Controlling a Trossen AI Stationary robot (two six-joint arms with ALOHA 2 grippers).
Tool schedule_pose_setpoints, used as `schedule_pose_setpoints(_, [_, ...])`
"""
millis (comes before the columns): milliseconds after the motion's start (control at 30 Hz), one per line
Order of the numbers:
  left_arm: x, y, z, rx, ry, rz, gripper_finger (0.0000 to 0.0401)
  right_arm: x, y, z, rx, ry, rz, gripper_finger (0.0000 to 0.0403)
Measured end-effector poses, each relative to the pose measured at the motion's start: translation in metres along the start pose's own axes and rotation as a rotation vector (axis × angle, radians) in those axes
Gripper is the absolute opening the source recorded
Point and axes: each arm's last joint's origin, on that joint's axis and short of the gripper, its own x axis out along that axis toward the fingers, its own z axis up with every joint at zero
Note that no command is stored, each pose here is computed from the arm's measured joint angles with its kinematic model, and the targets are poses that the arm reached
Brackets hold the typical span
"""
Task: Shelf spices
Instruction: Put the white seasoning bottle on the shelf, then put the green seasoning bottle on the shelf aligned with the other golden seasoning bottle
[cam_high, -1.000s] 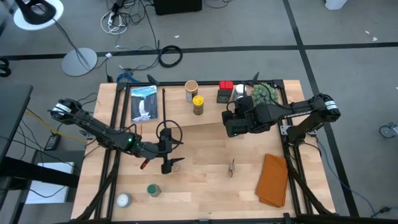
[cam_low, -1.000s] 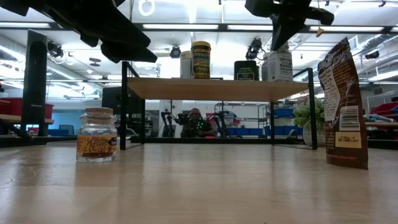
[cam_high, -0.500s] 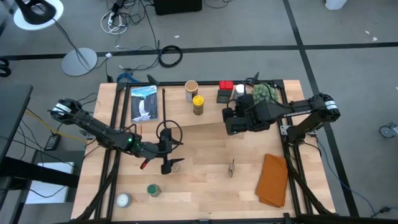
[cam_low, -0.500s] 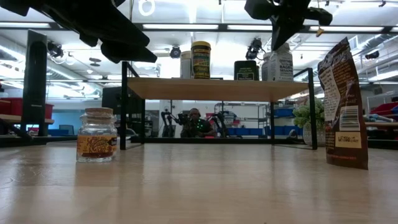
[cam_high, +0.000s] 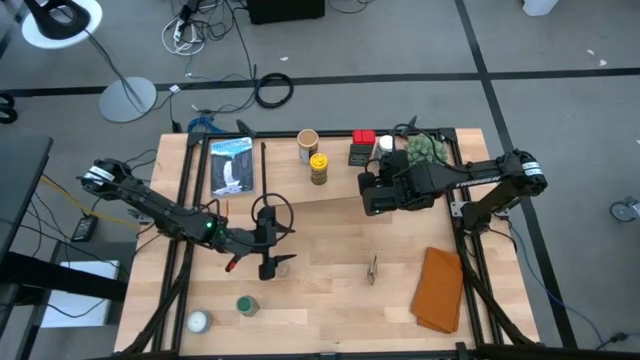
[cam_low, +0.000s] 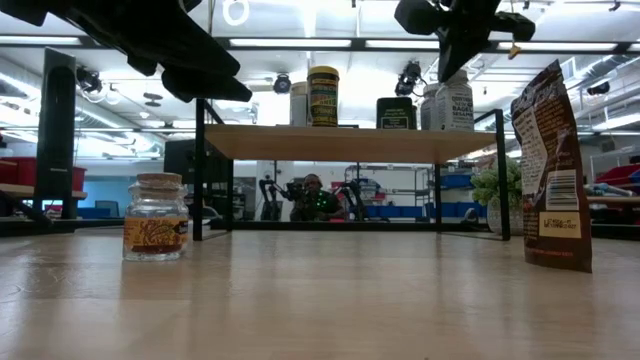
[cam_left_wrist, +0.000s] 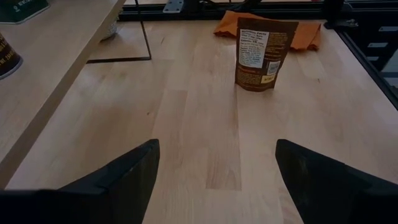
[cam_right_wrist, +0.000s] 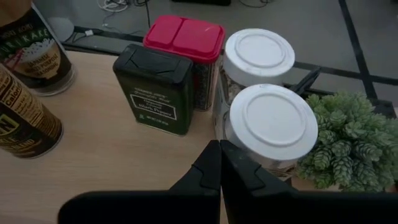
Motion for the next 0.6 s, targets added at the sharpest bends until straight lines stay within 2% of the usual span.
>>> schedule_pose_setpoints(200, [0.000,0.000,-0.002,0.007,0.015,0.004,0.0326,-0.018,0.006,-0.010,-0.023,-0.084,0.079,0.0001])
schedule_pose_setpoints(400, [0.000,0.000,0.000,0.003,0.002,0.001,0.0326,-0.037,0.008,-0.022,-0.040,-0.084,0.169,0.0002])
schedule_pose_setpoints(600, [0.000,-0.001,0.006,-0.024,-0.056,-0.012,0.0326,-0.057,0.014,-0.036,-0.118,-0.062,0.288,0.0001])
